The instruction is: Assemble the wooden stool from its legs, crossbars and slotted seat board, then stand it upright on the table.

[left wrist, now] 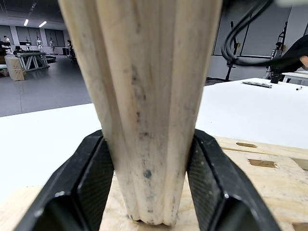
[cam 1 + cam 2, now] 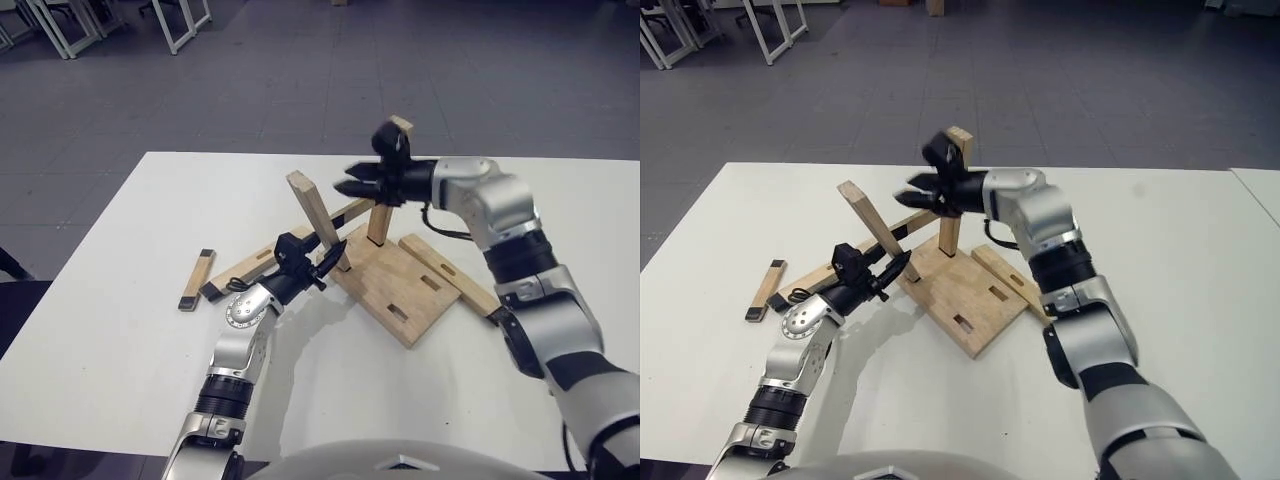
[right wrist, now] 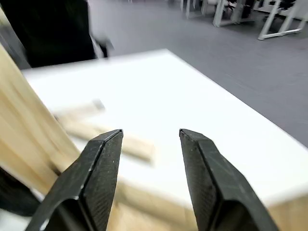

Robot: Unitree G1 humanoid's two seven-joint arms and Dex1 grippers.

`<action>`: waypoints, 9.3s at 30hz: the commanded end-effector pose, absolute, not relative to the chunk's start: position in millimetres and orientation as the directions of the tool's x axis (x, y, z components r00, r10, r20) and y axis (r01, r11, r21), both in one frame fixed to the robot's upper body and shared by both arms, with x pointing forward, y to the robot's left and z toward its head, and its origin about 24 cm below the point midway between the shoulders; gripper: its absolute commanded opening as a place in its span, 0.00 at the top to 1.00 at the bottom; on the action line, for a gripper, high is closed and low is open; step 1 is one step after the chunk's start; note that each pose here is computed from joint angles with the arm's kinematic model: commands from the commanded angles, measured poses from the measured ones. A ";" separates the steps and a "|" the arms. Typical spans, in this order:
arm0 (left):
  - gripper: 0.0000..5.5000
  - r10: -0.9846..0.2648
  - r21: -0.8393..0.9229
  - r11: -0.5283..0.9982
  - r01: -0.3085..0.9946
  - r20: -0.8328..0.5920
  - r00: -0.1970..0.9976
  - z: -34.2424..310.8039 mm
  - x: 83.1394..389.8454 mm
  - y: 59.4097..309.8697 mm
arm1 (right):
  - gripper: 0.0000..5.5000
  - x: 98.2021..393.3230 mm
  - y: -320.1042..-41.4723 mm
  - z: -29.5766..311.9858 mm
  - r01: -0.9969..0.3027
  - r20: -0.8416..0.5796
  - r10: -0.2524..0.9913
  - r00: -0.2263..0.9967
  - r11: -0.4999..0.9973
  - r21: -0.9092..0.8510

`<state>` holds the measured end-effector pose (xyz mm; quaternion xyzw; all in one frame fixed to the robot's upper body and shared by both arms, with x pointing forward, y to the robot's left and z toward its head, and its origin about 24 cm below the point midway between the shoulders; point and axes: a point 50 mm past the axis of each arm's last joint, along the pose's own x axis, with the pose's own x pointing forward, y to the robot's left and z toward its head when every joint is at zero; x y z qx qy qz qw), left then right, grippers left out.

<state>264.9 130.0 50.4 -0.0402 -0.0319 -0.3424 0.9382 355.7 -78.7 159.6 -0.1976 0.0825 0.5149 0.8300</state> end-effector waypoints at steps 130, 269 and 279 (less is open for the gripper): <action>0.51 -0.254 -0.193 0.940 0.283 0.160 0.954 243.3 354.8 114.1 | 0.61 376.1 -97.2 245.7 -0.529 0.080 0.523 0.848 0.836 0.143; 0.76 -0.757 0.629 0.621 0.468 0.327 0.566 203.0 258.8 103.5 | 0.93 285.3 -128.1 246.0 -0.816 0.404 0.760 0.509 0.276 0.508; 0.54 -0.799 0.758 0.482 0.439 0.175 0.575 185.0 246.6 127.7 | 0.93 303.9 -164.9 246.5 -0.715 0.372 0.669 0.643 0.350 0.606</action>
